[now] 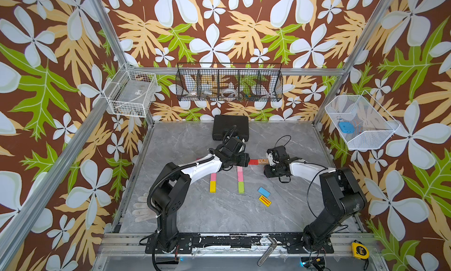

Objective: Assemble the number 7 with building blocks
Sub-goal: Assemble the building block at the center of the board.

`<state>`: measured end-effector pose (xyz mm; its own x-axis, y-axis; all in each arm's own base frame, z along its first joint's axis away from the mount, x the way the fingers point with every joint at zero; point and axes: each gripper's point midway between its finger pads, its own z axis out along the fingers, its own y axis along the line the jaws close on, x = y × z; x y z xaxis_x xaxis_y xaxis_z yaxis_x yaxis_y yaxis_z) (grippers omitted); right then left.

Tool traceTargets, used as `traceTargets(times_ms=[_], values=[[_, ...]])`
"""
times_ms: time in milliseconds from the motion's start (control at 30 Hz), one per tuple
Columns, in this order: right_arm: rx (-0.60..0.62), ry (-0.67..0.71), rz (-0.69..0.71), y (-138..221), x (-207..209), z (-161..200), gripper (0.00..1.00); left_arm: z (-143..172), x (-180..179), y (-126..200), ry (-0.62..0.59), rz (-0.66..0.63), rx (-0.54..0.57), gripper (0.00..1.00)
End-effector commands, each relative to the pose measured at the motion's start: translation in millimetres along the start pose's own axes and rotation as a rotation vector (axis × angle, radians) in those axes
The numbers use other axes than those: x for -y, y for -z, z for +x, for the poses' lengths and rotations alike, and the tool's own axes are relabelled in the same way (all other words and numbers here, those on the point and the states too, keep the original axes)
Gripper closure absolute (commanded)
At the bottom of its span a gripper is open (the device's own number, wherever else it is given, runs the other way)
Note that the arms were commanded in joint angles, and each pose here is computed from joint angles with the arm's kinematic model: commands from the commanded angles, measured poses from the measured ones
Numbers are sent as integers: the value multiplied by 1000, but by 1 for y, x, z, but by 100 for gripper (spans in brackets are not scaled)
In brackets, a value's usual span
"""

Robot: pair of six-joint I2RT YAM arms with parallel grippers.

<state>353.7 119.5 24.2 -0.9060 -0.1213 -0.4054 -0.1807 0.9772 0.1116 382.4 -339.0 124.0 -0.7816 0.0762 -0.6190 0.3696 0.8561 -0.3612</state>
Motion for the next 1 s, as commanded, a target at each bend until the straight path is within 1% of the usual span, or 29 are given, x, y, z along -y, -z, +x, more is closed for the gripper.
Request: traceTargets(times_ms=[0, 200, 333, 400, 500, 667, 967], values=[[-6, 2, 22, 1, 3, 1, 58, -7, 1, 8, -12, 2, 33, 33], [-20, -23, 30, 1, 5, 9, 63, -8, -1, 23, -21, 8, 50, 32], [-14, -65, 29, 2, 6, 15, 65, -7, -3, 37, -46, 14, 75, 23], [-5, -90, 20, 3, 5, 17, 67, -7, -5, 43, -55, 18, 85, 21], [2, -131, 25, 4, 7, 21, 69, -8, -9, 52, -64, 24, 99, 20], [30, -168, 1, 8, 4, 24, 70, -10, -14, 63, -82, 19, 120, 19], [17, -167, 5, 4, 5, 24, 70, -15, -12, 73, -80, 40, 138, 19]])
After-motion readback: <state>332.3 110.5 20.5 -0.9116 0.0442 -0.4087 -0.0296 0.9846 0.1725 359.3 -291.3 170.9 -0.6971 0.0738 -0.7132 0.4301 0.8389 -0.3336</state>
